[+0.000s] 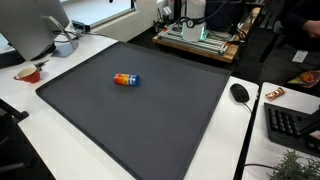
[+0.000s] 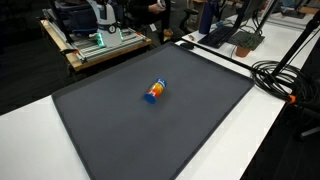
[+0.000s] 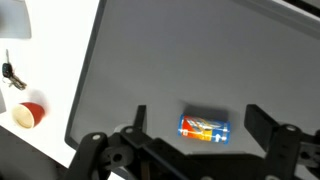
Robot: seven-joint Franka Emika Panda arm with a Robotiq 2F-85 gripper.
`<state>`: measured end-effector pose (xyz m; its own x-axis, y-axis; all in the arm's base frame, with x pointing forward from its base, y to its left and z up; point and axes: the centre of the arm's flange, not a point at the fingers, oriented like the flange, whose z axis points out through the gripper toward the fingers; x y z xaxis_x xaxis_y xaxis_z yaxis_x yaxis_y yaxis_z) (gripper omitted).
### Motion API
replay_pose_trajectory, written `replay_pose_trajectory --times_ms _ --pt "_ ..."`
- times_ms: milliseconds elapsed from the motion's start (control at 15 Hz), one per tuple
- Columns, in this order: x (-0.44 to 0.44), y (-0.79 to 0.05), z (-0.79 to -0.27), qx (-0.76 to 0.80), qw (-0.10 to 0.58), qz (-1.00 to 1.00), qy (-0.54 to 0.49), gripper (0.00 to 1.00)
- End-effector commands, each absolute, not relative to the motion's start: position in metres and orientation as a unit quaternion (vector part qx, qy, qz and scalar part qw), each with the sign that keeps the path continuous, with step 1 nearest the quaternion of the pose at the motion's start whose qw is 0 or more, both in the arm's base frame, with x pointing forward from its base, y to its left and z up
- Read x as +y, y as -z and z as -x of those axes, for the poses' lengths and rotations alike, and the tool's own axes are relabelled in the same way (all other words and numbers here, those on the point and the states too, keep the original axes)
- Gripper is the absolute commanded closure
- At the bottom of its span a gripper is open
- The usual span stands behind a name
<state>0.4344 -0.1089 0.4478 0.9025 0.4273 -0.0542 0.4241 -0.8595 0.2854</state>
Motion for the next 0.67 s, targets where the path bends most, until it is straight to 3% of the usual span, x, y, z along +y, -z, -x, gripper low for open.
replay_pose_trajectory --times_ms 0,600 --pt "-0.063 -0.426 -0.455 0.298 0.167 -0.938 0.049 0.0" --pt "0.034 -0.344 -0.48 0.474 0.196 -0.845 0.151 0.0"
